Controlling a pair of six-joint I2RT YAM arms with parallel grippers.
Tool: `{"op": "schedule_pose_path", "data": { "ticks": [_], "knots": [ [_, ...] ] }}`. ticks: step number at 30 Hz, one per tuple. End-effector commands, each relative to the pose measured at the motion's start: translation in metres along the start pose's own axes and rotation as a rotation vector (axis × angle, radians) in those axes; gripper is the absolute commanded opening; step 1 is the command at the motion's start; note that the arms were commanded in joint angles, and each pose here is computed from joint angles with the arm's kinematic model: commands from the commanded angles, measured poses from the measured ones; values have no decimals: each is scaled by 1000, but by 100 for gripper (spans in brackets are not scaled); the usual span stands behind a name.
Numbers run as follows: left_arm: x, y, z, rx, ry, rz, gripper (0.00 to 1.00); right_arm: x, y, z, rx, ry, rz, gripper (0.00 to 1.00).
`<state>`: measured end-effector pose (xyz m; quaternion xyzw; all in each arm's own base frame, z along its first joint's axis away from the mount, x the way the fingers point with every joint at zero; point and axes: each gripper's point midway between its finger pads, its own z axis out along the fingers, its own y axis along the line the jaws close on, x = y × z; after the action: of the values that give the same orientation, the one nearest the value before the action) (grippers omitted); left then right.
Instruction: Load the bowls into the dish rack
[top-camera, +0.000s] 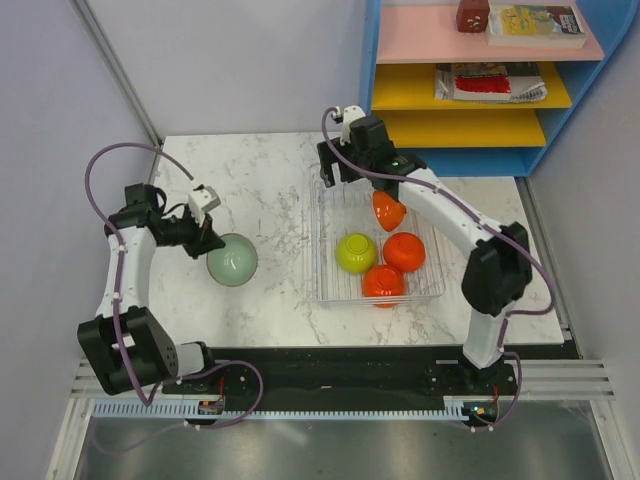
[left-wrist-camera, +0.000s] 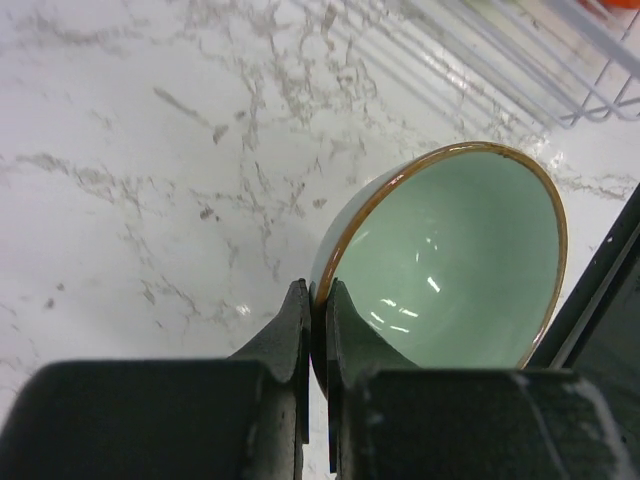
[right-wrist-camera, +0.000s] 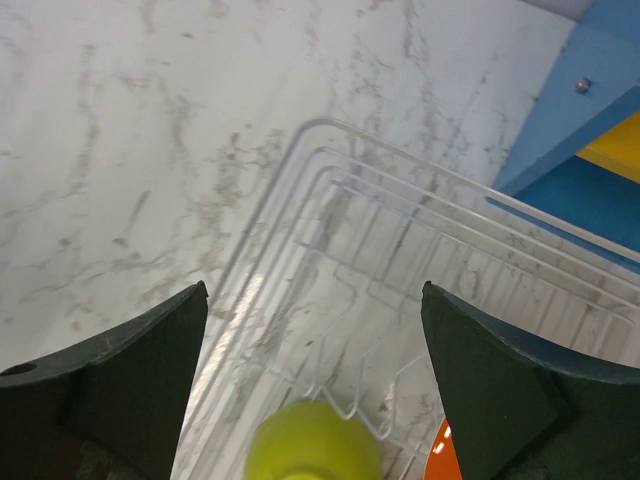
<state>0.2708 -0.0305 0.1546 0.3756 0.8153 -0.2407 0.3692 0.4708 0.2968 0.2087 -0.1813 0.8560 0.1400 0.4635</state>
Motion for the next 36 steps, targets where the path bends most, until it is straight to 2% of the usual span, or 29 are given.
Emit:
{"op": "schedule_pose_path", "data": {
  "ticks": [1, 3, 4, 7, 12, 20, 24, 36],
  "knots": [
    [-95, -13, -4, 6, -208, 124, 2, -24, 42, -72, -288, -67, 45, 96],
    [-115, -23, 6, 17, -230, 147, 2, -12, 46, -90, -413, -19, 125, 98],
    [-124, -25, 9, 20, -245, 157, 2, -8, 64, -106, -578, 12, 152, 98],
    [-155, -33, 20, 46, -288, 207, 2, 2, 64, -128, -721, 41, 203, 98],
    [-184, -43, 37, 93, -309, 234, 2, 22, 75, -155, -963, 162, 278, 98],
    [-199, -55, 69, 122, -271, 272, 2, 50, 83, -161, -1069, 242, 332, 98],
    [-202, -60, 79, 145, -263, 286, 2, 47, 83, -159, -1076, 205, 328, 98],
    [-222, -101, 88, 258, -285, 343, 2, 62, 92, -138, -1074, 223, 358, 98]
  ]
}}
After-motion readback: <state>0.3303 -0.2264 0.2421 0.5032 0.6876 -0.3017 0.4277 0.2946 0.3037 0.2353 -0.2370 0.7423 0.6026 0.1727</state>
